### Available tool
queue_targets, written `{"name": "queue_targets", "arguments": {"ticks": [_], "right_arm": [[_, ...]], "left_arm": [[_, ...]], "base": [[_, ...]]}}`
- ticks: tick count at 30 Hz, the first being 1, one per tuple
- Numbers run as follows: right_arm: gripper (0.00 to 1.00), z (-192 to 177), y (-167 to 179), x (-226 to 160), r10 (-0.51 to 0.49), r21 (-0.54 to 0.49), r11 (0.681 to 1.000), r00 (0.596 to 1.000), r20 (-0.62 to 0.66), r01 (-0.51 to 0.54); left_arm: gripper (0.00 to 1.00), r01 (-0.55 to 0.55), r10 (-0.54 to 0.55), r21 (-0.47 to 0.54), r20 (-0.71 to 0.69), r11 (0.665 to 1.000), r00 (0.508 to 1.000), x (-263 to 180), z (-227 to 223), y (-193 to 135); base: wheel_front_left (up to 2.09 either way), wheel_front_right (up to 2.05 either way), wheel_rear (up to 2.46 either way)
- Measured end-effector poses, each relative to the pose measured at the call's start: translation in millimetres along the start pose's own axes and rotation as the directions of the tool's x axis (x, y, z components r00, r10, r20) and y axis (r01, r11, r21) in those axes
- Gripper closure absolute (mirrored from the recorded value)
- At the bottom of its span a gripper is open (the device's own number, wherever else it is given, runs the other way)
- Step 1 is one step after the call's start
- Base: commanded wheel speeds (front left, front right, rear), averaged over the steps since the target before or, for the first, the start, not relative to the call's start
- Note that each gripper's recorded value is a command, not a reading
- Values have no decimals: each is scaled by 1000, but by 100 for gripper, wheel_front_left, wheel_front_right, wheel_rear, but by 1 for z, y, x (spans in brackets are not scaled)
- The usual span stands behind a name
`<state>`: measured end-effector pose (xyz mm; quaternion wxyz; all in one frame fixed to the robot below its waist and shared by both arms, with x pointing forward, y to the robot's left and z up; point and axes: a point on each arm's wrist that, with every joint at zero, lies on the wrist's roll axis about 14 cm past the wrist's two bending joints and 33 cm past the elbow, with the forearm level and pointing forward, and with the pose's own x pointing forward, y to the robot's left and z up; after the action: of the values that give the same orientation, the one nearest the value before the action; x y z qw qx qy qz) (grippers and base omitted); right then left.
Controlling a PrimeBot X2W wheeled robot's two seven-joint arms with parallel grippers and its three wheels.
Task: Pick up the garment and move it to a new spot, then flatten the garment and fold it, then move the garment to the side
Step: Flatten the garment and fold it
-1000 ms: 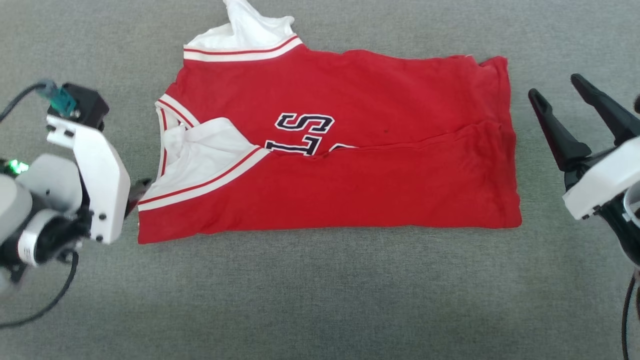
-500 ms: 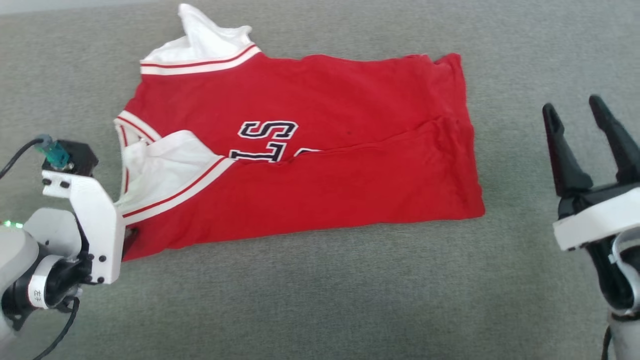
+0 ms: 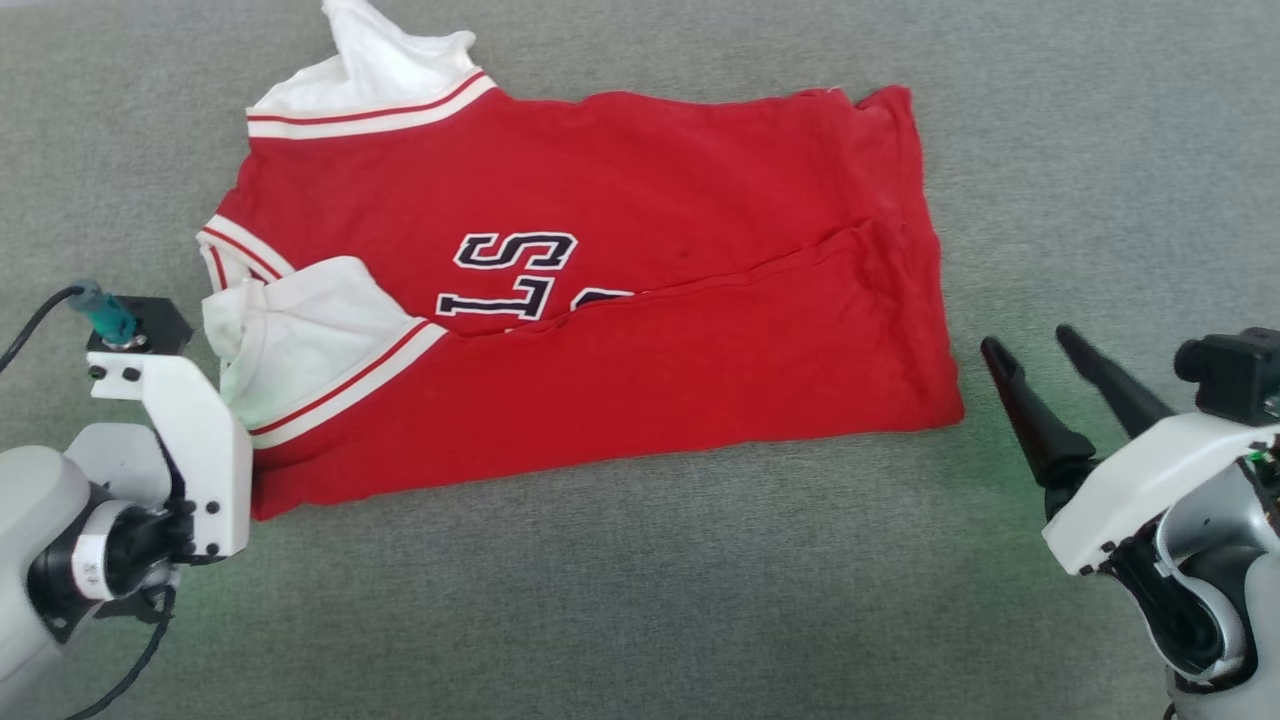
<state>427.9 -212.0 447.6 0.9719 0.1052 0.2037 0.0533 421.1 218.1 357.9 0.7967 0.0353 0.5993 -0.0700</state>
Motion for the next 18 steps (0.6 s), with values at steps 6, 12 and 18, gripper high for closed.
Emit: {"name": "queue_targets", "arguments": {"ticks": [6, 12, 18], "right_arm": [[0, -33, 8, 14, 39, 38, 999, 976, -215, -32], [0, -59, 12, 30, 60, 36, 998, 911, -408, -50], [52, -76, 21, 46, 73, -23, 994, 823, -563, -104]], "left_arm": [[100, 14, -14, 15, 14, 1000, 1000, -2, 1, -5], [100, 27, -28, 28, 31, 999, 999, -4, 1, -9], [100, 31, -31, 15, 38, 999, 999, -3, -1, -8]], "base": [[0, 0, 0], [0, 0, 0], [0, 0, 0]]}}
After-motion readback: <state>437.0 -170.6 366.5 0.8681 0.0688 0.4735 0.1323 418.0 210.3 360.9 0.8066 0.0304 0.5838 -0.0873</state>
